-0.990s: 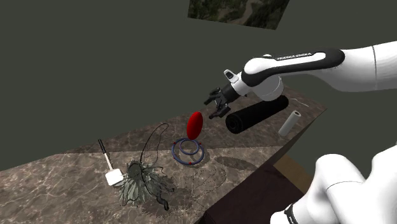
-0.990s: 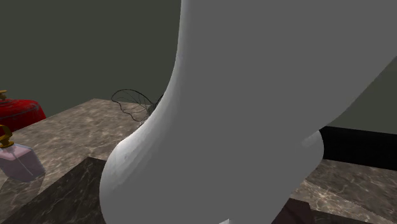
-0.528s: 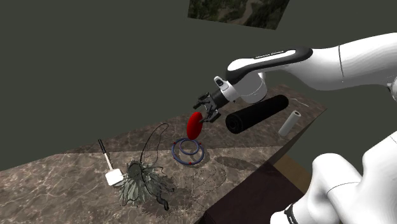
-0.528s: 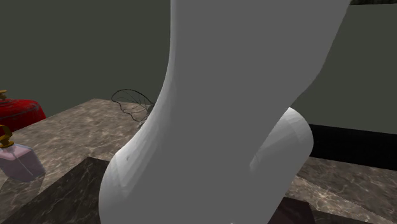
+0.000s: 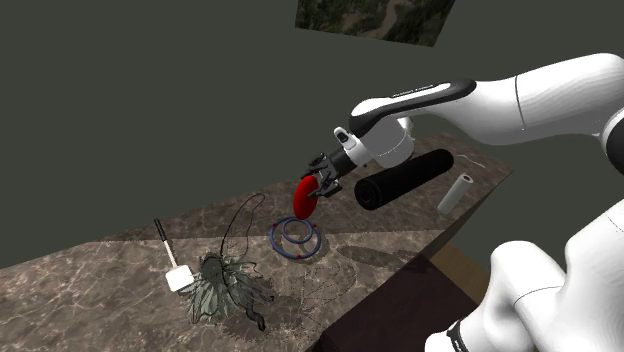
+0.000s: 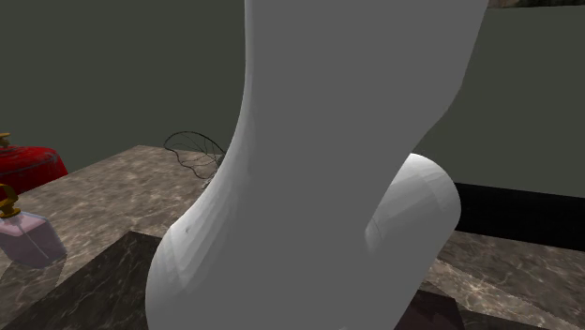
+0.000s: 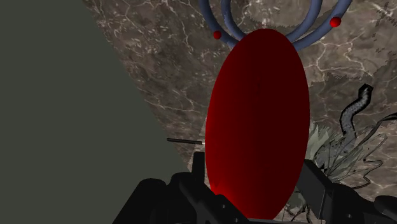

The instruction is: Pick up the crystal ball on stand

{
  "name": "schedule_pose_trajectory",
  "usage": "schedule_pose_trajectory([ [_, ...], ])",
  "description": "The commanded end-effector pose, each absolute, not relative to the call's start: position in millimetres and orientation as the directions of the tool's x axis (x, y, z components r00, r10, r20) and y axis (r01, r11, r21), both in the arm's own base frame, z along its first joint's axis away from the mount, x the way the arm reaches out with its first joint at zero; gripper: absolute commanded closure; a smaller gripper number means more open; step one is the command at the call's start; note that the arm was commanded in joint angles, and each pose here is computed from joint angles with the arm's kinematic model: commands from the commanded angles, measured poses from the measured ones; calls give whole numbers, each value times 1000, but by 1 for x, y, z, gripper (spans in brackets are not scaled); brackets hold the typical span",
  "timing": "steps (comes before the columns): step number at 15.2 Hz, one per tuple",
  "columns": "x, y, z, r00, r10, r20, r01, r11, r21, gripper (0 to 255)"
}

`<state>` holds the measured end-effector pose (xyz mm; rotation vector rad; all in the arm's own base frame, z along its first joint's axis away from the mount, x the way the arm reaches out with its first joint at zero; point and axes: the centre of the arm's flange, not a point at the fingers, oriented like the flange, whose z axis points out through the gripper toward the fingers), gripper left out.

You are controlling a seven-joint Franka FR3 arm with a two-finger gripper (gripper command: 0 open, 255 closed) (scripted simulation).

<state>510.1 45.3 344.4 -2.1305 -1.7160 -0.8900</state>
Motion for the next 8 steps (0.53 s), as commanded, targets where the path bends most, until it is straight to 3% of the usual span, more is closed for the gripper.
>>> schedule_pose_trajectory([
  [1, 510, 45, 343, 113, 788, 605, 949, -265, 168, 255],
  [8, 510, 46, 348, 113, 788, 605, 949, -266, 168, 255],
])
